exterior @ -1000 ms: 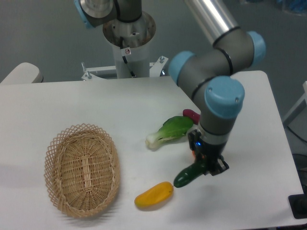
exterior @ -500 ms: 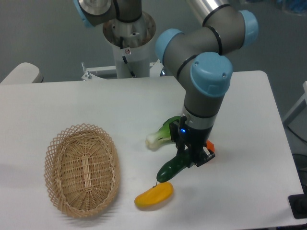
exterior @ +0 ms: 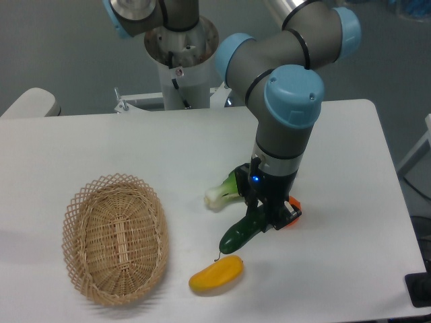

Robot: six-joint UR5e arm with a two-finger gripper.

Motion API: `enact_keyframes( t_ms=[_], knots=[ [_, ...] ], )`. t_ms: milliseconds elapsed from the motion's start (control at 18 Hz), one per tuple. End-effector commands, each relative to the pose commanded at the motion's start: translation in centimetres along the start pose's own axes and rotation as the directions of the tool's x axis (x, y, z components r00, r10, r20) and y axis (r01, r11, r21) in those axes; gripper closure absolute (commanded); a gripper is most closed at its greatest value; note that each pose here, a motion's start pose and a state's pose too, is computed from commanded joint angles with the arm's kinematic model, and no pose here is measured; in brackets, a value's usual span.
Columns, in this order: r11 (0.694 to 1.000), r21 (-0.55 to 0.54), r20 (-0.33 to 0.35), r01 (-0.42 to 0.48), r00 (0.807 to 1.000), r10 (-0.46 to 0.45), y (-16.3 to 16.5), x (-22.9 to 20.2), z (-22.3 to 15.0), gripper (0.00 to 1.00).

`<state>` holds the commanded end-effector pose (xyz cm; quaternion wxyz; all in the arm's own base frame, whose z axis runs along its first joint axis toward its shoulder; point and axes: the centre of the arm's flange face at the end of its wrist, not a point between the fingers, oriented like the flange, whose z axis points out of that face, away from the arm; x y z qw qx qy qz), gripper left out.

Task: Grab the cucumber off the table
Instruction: 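Lift the held cucumber up and carry it toward the basket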

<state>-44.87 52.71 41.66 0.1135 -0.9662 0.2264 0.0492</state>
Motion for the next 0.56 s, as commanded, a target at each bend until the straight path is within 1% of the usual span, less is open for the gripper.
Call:
enact_keyframes(
  t_ms=[556],
  knots=[
    [1.000,-0.002,-0.003,-0.009,1.000,0.009,0.04,-0.05,0.21,0.95]
  ],
)
